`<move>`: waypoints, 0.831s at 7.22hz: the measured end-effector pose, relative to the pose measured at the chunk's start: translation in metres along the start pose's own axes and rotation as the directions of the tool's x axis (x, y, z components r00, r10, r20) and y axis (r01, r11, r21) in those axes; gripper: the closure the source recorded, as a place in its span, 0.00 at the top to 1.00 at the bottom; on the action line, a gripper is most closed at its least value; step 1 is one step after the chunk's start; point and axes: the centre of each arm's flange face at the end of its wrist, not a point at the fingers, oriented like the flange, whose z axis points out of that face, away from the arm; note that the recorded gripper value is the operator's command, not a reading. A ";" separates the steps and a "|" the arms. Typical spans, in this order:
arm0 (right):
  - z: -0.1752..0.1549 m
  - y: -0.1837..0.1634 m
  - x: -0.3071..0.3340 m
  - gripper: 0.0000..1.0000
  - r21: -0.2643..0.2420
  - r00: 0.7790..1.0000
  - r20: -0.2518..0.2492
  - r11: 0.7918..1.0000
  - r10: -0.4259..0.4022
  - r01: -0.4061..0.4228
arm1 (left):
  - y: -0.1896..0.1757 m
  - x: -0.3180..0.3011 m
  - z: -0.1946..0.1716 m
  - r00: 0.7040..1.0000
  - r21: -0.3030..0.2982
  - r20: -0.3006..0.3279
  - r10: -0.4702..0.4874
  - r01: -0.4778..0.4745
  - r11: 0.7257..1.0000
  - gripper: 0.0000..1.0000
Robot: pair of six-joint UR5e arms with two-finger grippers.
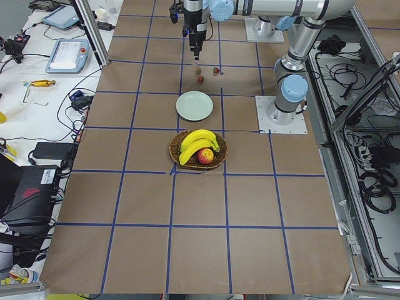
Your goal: Collect all strawberries into plate
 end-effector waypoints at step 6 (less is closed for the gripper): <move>-0.237 -0.103 0.162 1.00 -0.020 0.993 -0.069 0.995 -0.100 0.099 | 0.000 0.000 0.000 1.000 0.001 0.001 -0.001 0.001 1.000 1.00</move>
